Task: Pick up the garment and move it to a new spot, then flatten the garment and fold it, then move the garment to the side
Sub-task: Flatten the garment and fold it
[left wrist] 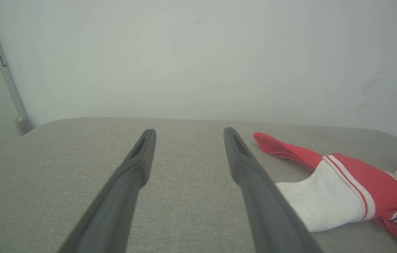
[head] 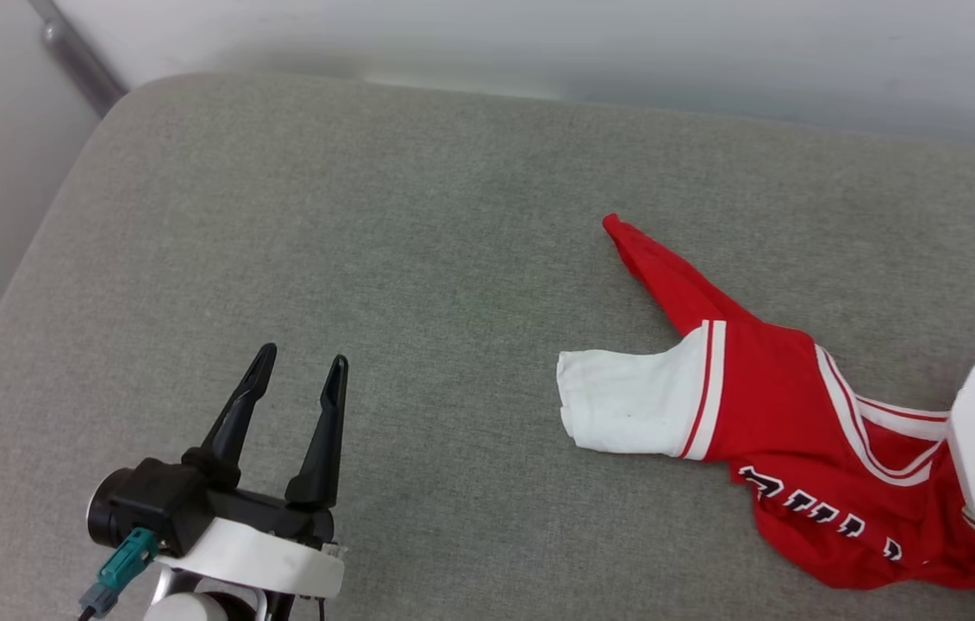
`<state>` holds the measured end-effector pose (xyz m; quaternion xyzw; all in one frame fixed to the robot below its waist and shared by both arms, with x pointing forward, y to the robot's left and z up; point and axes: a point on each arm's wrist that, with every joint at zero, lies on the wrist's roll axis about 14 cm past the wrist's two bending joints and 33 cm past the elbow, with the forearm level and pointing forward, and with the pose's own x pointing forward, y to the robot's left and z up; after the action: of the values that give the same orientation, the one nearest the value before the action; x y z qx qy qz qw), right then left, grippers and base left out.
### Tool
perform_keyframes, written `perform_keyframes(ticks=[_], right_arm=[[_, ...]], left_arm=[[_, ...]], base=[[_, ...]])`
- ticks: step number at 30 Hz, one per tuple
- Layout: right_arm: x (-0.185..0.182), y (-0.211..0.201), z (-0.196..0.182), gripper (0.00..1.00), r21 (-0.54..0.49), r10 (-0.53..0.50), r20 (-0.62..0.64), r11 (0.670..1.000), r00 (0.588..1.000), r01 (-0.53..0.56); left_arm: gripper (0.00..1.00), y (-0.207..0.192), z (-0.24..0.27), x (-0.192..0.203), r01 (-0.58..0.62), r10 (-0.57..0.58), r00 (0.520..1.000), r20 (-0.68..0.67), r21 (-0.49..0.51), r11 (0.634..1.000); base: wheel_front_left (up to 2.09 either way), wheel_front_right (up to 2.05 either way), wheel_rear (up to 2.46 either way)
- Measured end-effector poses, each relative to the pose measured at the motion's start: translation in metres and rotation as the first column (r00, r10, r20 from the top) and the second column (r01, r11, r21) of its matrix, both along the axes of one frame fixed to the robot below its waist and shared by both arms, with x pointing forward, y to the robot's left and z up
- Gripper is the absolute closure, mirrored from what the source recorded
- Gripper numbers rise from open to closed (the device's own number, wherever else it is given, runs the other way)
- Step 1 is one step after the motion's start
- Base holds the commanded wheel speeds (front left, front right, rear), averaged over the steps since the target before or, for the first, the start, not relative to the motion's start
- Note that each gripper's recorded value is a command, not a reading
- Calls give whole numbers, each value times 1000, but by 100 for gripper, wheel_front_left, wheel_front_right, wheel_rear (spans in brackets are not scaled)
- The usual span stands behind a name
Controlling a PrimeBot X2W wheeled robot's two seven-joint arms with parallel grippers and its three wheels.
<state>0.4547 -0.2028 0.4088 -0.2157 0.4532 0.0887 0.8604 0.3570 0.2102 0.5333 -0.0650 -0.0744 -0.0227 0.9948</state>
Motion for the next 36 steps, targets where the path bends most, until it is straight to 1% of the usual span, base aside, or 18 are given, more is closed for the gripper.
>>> perform_keyframes(ticks=[6,7,8,9,13,15,17,20,22,25,28,30,34,36], right_arm=[[14,24,-24,100,39,45,-35,998,998,-44],[15,26,-26,95,40,53,-39,998,998,-51],[17,27,-27,51,47,55,-35,997,998,-53],[20,26,-27,0,61,39,-25,997,999,-38],[21,39,-22,0,115,53,25,992,998,-55],[22,43,-12,0,153,50,72,986,996,-61],[26,45,4,0,195,42,138,978,990,-68],[31,46,36,0,229,42,268,968,963,-106],[31,47,59,0,275,25,344,953,939,-126],[29,47,95,0,331,-8,463,929,886,-164],[20,33,124,0,372,-75,568,912,820,-175],[12,21,137,0,401,-132,628,900,767,-173],[-10,11,156,0,499,-274,702,848,657,-179],[-22,7,159,0,530,-329,722,828,609,-181]], left_arm=[[0,3,-3,1,-10,10,1000,-12,7,1000],[0,4,-3,1,-13,13,1000,-12,8,1000],[0,5,-3,1,-14,14,1000,-13,8,1000],[0,5,-3,1,-16,16,1000,-13,8,1000],[0,7,2,0,-23,23,1000,3,6,1000],[0,9,8,0,-32,33,999,26,-24,999],[0,7,12,-1,-24,26,999,40,-29,999],[0,4,17,-2,-5,5,999,54,-4,1000],[0,1,19,0,11,-12,998,63,10,1000],[0,-8,23,2,39,-39,996,77,3,999],[0,-17,29,6,67,-66,993,99,-2,998],[0,-25,30,8,91,-90,990,104,-9,996],[0,-39,28,10,133,-128,987,101,-40,990],[0,-44,25,11,150,-145,985,92,-49,987]], base=[[0,0,0],[0,0,0],[0,0,0],[0,0,0],[0,0,0],[0,0,0],[0,0,0],[0,0,0],[0,0,0],[0,0,0],[0,0,0],[0,0,0],[0,0,0],[0,0,0]])
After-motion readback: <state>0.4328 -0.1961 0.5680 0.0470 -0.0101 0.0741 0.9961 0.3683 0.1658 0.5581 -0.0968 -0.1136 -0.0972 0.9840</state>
